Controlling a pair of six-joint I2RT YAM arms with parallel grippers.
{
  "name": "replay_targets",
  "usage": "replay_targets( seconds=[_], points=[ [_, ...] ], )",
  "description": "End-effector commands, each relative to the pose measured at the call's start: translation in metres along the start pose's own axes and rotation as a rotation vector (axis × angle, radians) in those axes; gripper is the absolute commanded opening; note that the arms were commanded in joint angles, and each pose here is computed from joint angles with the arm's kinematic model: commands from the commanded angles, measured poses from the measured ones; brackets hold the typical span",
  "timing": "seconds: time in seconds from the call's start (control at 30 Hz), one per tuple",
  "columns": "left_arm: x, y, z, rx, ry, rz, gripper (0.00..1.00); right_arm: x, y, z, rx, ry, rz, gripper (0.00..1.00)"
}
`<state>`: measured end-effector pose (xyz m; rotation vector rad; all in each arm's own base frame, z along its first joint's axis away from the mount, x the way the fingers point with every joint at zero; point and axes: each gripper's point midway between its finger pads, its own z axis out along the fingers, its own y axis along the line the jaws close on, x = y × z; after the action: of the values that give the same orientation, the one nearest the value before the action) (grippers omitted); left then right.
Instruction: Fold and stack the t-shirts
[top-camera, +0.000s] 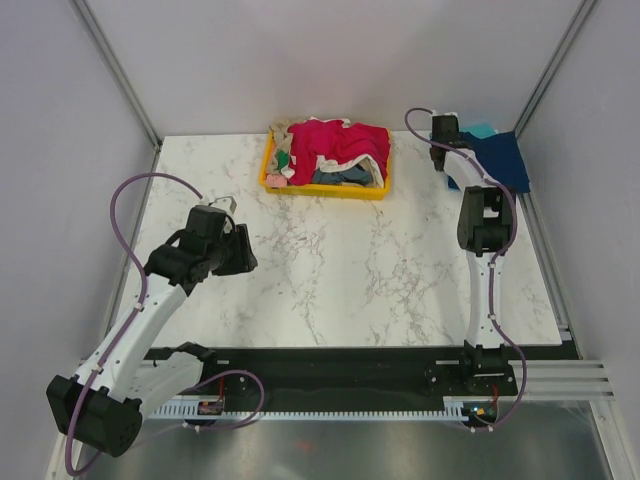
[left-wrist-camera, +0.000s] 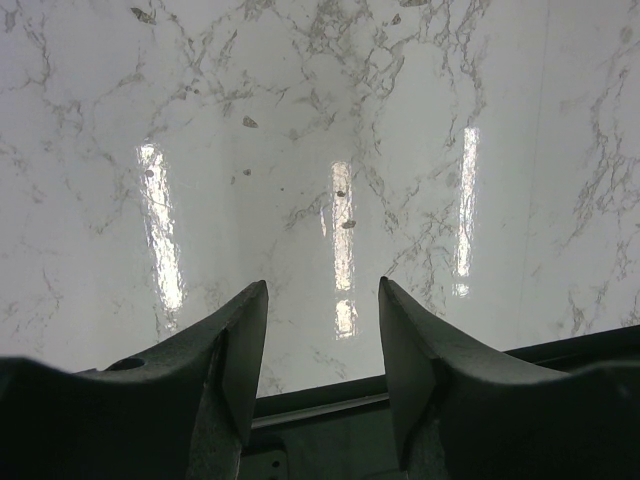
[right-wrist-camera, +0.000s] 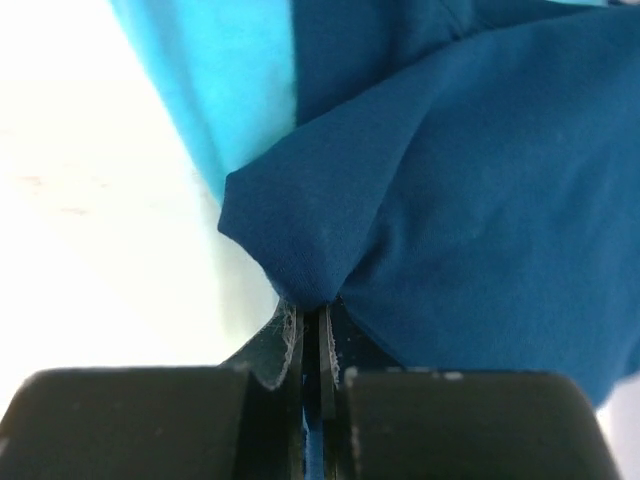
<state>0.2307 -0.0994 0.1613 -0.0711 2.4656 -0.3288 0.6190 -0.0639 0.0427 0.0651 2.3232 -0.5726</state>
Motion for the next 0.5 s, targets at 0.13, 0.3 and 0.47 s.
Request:
replay_targets(
  seconds=[0.13,0.3,0.47],
  points=[
    [-0.008,-0.001,-0.001,0.006,-0.038,0.001,0.56,-0.017,0.062,-0.03,-0.191,-0.015,0.053,0.14],
    [-0.007,0.0,0.0,0.002,-0.032,0.001,0.56,-0.029,0.068,-0.045,-0.278,-0.038,0.064,0.78],
    [-0.007,0.0,0.001,0.001,-0.027,0.001,0.55,-0.074,0.062,-0.087,-0.515,-0.145,0.187,0.83]
  ],
)
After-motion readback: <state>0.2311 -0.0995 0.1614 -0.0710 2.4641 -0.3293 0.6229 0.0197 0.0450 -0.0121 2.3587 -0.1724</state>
